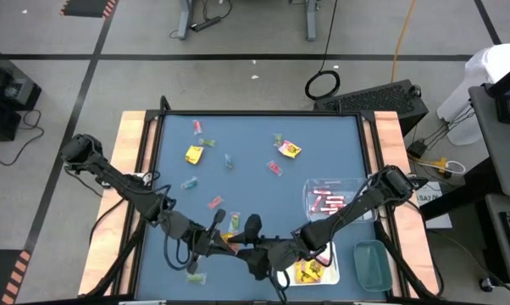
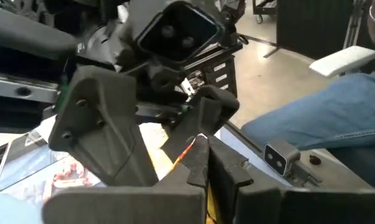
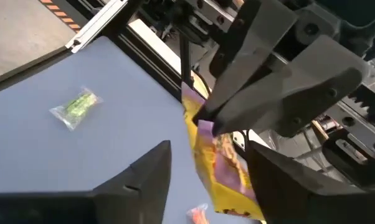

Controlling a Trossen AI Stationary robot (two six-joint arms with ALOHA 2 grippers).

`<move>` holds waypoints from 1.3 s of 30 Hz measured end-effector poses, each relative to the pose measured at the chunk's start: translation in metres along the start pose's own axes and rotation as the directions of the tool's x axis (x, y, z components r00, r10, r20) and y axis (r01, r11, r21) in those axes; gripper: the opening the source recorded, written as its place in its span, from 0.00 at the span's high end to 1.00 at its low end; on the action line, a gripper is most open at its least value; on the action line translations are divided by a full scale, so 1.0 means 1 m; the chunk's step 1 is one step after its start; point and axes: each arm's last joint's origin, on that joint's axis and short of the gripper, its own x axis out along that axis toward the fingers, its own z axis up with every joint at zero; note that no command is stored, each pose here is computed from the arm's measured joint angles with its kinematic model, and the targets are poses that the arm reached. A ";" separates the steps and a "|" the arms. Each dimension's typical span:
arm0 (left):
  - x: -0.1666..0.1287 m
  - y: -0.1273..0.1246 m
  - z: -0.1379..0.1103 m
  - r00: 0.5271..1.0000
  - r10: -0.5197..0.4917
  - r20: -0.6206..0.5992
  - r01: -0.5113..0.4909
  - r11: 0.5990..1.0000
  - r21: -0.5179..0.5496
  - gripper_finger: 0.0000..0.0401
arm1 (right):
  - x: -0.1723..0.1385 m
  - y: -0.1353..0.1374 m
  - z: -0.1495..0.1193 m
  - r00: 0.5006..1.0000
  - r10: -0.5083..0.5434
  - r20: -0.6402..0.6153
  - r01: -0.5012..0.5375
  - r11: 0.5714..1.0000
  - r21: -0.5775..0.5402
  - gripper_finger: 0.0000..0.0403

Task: Sort candy
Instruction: Put the yellow candy into the white bin

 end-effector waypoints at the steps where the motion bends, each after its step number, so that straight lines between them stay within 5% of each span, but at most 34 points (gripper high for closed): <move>1: 0.000 0.000 0.000 1.000 0.001 0.000 -0.001 1.000 0.000 0.97 | 0.000 0.000 0.000 1.000 0.000 0.000 0.000 1.000 0.000 0.54; 10: 0.000 0.001 0.000 1.000 0.007 -0.001 -0.007 1.000 0.000 0.96 | 0.000 0.001 0.001 0.999 0.044 0.025 -0.046 0.991 0.128 0.84; 16: 0.000 0.000 0.000 1.000 -0.008 0.002 0.008 1.000 -0.027 0.92 | -0.002 0.004 0.002 0.998 0.053 0.026 -0.057 0.983 0.173 0.96; 28: -0.002 -0.003 0.004 0.999 0.027 0.026 -0.024 0.997 -0.080 0.40 | -0.016 0.018 0.005 0.993 0.117 -0.030 -0.105 0.961 0.256 0.97; 32: -0.003 -0.006 0.003 0.997 0.081 -0.008 -0.082 0.994 -0.072 0.34 | -0.040 0.018 0.016 0.988 0.143 -0.050 -0.120 0.941 0.318 0.97; 39: -0.004 -0.009 0.003 0.993 0.120 -0.017 -0.121 0.988 -0.093 0.34 | -0.102 0.013 0.037 0.966 0.248 -0.074 -0.226 0.946 0.231 0.97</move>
